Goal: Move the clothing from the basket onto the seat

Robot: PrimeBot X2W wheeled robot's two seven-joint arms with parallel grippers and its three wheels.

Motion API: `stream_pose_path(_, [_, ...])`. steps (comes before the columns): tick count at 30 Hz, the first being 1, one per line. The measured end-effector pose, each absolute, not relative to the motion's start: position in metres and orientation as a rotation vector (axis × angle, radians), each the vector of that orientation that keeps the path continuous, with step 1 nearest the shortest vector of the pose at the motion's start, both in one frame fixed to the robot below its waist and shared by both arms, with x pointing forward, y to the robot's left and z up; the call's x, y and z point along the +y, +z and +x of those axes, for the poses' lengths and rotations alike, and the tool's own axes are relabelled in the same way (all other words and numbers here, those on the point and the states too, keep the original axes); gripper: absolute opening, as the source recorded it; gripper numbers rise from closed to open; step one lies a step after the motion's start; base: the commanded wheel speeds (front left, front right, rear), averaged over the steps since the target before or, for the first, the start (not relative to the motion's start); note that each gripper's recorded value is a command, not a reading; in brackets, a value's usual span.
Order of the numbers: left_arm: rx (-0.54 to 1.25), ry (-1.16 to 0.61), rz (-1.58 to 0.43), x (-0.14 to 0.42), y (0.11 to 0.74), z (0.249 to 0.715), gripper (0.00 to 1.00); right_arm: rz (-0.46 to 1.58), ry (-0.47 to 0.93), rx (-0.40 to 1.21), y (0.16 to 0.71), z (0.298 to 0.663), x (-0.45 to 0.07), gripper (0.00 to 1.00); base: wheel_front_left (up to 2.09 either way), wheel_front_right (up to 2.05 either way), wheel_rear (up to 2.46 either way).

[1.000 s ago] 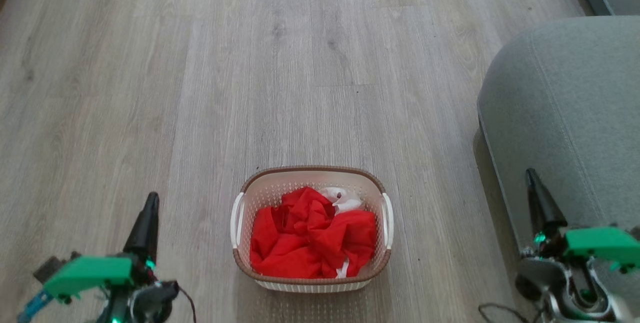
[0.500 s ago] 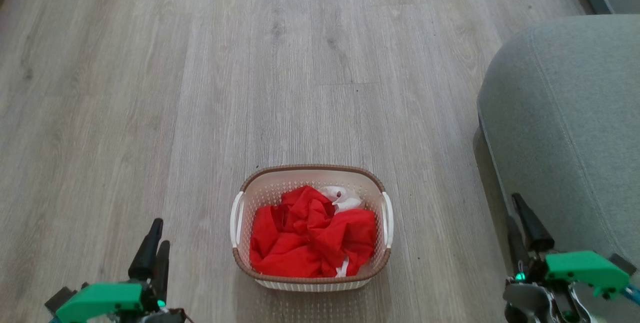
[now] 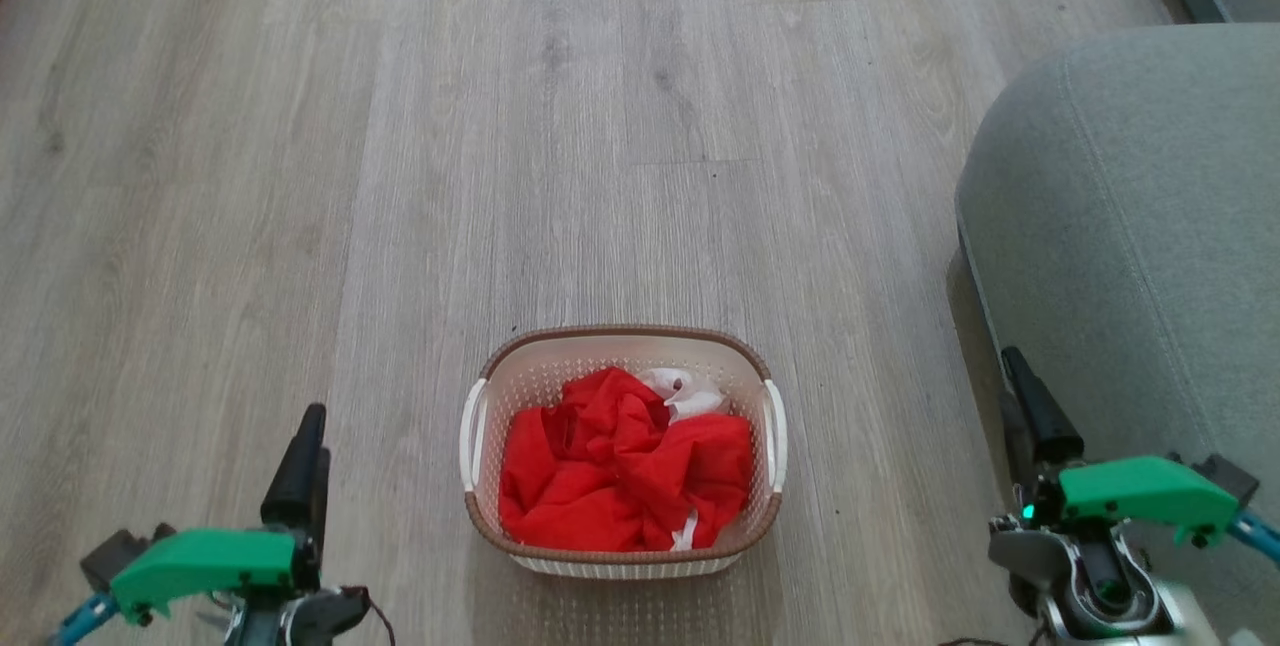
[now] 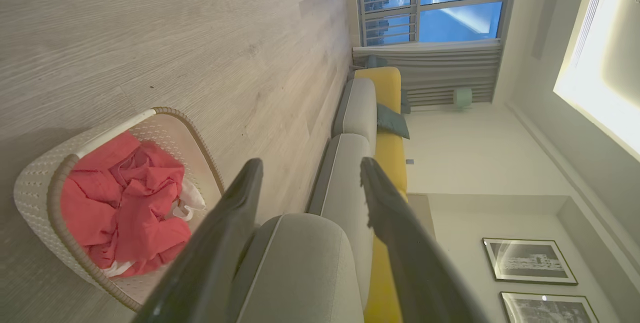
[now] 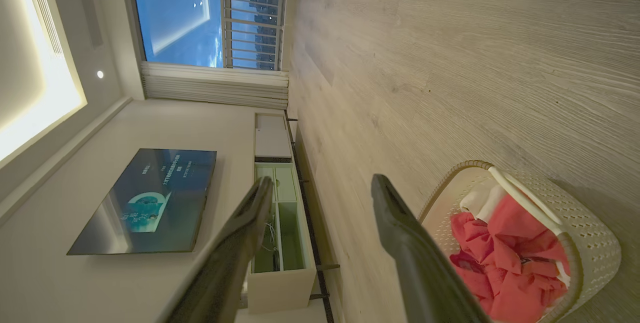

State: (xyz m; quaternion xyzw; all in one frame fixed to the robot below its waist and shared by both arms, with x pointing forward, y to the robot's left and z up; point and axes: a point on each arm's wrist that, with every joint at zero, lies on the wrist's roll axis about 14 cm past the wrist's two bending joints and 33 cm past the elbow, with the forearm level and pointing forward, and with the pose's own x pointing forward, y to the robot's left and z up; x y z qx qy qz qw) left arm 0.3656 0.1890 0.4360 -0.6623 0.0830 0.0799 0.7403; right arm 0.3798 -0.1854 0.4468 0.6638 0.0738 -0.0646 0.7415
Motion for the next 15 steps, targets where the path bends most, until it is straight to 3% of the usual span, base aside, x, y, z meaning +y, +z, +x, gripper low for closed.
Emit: stream_pose_path(15, [0.17, 0.126, -1.219, 0.189, 0.447, 0.379, 1.0, 1.228, -0.077, 0.157, 0.46, 0.396, -0.176, 1.0, 0.0, 0.0, 0.0])
